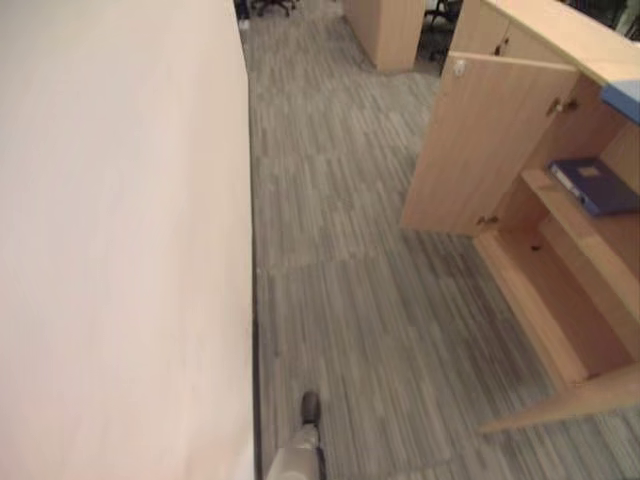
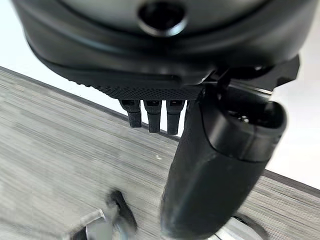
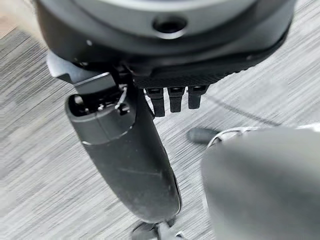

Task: Put the empty folder in the office cabinet

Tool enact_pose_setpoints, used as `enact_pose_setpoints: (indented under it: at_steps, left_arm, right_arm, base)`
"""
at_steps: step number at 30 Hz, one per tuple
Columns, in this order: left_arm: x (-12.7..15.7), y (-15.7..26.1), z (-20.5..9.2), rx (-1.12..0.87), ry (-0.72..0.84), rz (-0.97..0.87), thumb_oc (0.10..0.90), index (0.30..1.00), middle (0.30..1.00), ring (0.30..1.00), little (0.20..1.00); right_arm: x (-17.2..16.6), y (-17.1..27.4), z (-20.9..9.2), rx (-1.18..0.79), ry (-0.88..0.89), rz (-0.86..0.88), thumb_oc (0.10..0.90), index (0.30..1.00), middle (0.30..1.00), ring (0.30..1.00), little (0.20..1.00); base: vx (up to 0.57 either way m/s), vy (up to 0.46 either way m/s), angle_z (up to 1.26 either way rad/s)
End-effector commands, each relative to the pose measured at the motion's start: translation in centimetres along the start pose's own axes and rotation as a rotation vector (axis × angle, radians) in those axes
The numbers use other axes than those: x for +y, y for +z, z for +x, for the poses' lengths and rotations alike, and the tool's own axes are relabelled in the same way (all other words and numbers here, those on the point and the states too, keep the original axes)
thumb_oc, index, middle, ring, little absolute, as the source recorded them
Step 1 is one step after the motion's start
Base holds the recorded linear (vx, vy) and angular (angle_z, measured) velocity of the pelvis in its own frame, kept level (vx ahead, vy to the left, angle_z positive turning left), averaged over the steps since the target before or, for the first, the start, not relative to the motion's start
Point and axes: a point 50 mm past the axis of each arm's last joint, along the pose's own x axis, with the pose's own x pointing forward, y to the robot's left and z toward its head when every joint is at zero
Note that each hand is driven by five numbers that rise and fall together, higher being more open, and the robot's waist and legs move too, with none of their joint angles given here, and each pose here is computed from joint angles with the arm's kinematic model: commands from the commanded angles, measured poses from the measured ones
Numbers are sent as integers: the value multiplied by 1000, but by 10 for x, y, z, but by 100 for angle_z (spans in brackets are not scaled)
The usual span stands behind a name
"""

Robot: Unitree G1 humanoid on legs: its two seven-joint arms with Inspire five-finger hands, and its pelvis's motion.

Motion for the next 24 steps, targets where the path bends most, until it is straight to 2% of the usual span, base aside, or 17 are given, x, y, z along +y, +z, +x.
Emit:
enact_pose_setpoints:
  at_steps: [1,3,8,17,19,24]
  left_arm:
    - [22,18,-3,-60,53,104,800,900,900,900,900]
    - [26,20,-3,-60,57,129,800,900,900,900,900]
    - [23,22,-3,-76,59,158,800,900,900,900,900]
    - [19,25,-3,-83,46,164,800,900,900,900,900]
    - [19,24,-3,-74,61,146,800,900,900,900,900]
    - [6,42,-3,-135,43,183,800,900,900,900,900]
  right_arm:
    - [-5,18,-2,-53,24,-39,800,900,900,900,900]
    - [-4,23,-2,-74,28,-38,800,900,900,900,900]
    - [20,60,-5,-244,75,8,800,900,900,900,900]
    - [22,69,-6,-266,77,56,800,900,900,900,900]
    - [14,64,-6,-249,54,51,800,900,900,900,900]
    - [0,61,-7,-247,7,94,800,900,900,900,900]
  base:
    - [436,793,-22]
    - [366,675,1]
    - [232,163,97]
    - [396,-113,22]
    - [836,-220,-5]
    - [421,-158,-1]
